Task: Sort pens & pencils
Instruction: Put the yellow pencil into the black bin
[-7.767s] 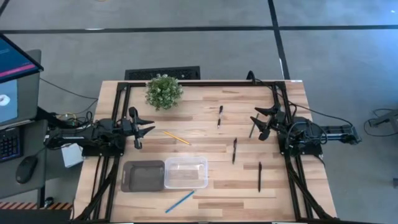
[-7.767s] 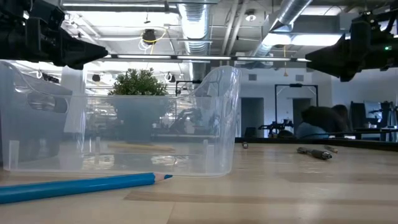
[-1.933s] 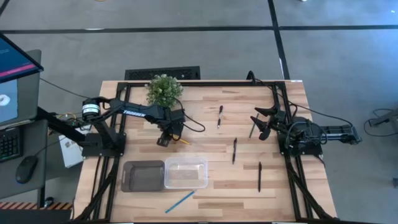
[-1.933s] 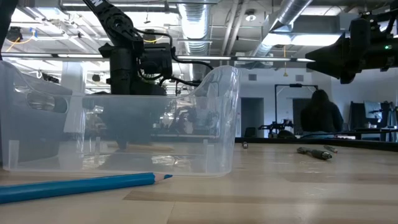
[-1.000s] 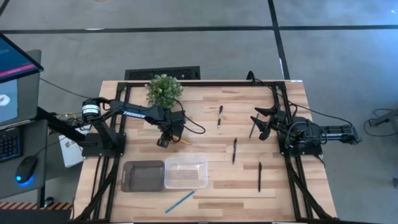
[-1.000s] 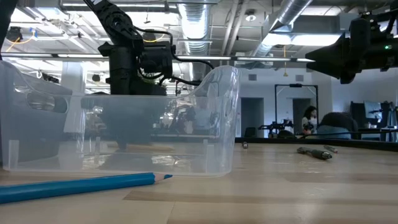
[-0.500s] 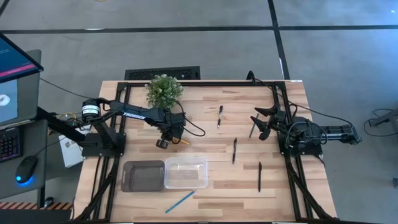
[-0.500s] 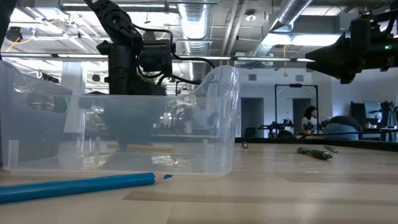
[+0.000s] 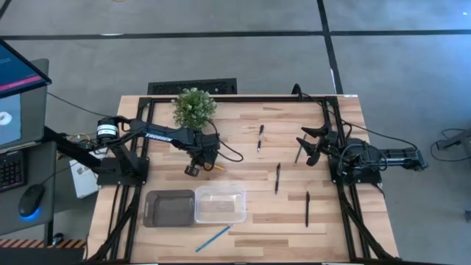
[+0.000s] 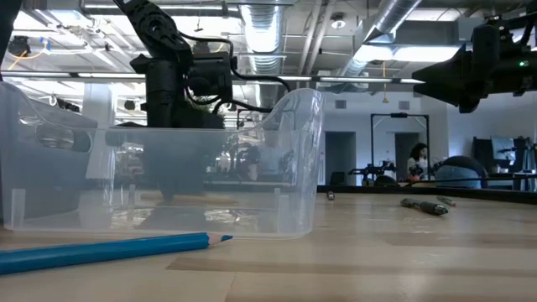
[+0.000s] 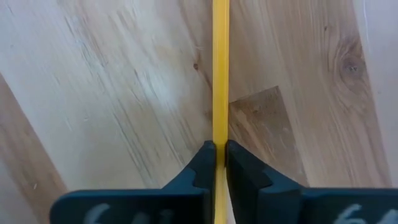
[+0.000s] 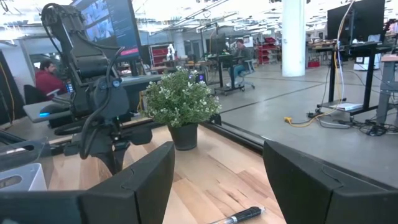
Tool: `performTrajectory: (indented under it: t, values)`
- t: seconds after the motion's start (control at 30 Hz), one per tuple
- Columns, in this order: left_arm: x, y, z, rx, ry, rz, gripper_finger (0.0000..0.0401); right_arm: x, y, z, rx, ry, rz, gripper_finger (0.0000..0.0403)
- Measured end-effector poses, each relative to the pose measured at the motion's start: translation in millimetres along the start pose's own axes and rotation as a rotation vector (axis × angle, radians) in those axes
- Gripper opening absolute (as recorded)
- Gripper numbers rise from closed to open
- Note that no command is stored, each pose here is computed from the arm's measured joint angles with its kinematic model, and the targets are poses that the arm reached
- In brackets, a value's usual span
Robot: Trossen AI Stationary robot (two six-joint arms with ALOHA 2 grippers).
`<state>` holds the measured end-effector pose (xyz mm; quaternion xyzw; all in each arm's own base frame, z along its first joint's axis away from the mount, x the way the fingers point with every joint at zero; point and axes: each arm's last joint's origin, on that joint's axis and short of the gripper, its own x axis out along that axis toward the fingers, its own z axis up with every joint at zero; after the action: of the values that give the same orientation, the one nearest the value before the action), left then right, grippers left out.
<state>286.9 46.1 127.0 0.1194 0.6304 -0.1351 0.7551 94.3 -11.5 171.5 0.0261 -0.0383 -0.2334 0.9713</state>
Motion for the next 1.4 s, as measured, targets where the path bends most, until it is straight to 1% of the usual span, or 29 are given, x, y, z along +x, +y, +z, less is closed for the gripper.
performTrajectory:
  t: [0.23,0.43,0.8,0.93,1.07,1.4]
  values:
    - [0.1,0.3,0.3,-0.021,-0.004,0.006,0.0008,0.0,0.0,0.1,0.000,-0.001,0.000,0.0268]
    - [-2.8,1.8,3.3,0.006,0.022,0.025,0.0011,0.0,0.0,0.0,0.000,0.000,0.000,0.0268]
    - [-12.2,5.8,10.9,0.007,0.047,0.024,0.0010,0.0,0.0,0.1,0.000,0.000,0.000,0.0268]
    - [-12.5,6.0,10.9,0.004,0.049,0.023,0.0011,0.0,0.0,0.0,0.000,0.000,0.000,0.0268]
    - [-12.3,7.1,9.3,-0.028,0.038,0.015,0.0012,0.0,0.0,0.0,0.000,0.000,0.000,0.0268]
    - [-12.8,6.6,8.2,-0.025,0.049,0.010,0.0011,0.0,0.0,0.1,0.000,-0.001,0.000,0.0268]
